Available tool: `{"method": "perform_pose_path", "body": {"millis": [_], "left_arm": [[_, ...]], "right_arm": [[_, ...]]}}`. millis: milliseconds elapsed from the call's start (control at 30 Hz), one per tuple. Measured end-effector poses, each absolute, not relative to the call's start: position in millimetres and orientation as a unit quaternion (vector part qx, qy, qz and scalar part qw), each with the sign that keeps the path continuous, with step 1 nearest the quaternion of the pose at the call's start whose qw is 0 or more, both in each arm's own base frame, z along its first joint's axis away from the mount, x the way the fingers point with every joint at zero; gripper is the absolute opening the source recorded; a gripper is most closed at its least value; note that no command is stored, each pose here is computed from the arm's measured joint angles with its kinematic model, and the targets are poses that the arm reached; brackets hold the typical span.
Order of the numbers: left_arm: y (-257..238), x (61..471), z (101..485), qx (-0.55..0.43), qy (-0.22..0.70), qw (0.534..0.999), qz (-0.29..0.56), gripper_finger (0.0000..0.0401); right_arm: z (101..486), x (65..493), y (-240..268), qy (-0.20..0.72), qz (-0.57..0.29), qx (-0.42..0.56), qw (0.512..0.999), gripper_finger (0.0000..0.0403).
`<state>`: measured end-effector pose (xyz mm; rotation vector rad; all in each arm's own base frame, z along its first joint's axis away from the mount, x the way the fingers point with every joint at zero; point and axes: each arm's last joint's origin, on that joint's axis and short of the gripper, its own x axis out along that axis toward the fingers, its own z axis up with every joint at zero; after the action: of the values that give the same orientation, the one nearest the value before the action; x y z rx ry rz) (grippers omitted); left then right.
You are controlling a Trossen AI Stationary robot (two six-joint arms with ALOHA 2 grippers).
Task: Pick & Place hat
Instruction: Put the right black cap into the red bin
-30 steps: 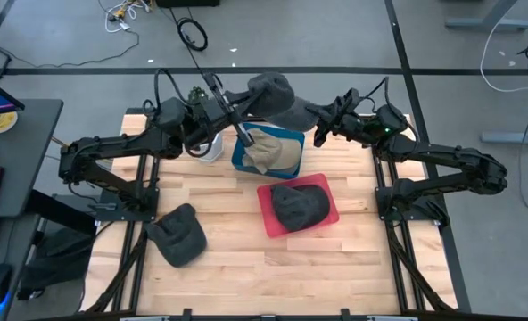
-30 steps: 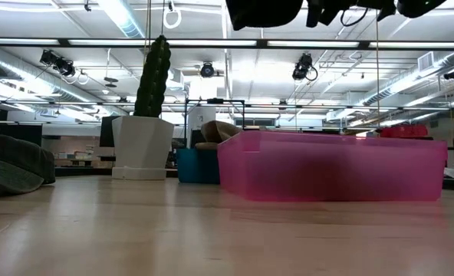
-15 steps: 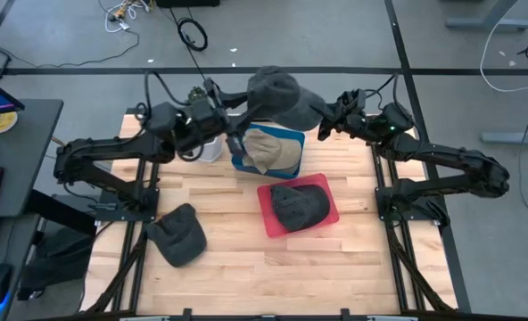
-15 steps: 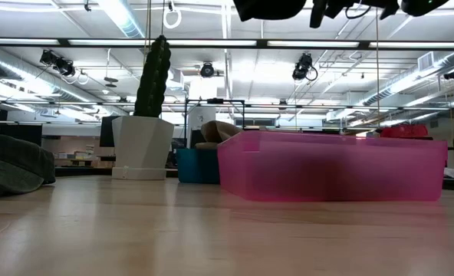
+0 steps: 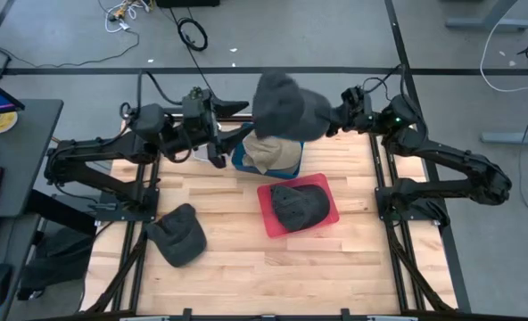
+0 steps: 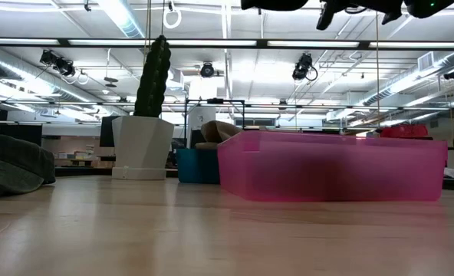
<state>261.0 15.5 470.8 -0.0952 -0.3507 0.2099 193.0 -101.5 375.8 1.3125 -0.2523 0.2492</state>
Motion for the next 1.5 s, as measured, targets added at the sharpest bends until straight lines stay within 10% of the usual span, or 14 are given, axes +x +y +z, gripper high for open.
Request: {"method": "perform_pose_path", "body": {"millis": [733, 1500], "left_arm": [[16.0, 240.5, 479.8, -0.042, -0.177, 0.977, 0.113, 0.03], [16.6, 241.5, 477.1, -0.033, -0.162, 0.978, 0.125, 0.03]], "right_arm": [[295.7, 151.3, -66.5, 0.302, 0.02, 0.501, 0.811, 0.0004], [272.0, 172.7, -39.4, 0.421, 0.001, 0.434, 0.797, 0.0004]]}}
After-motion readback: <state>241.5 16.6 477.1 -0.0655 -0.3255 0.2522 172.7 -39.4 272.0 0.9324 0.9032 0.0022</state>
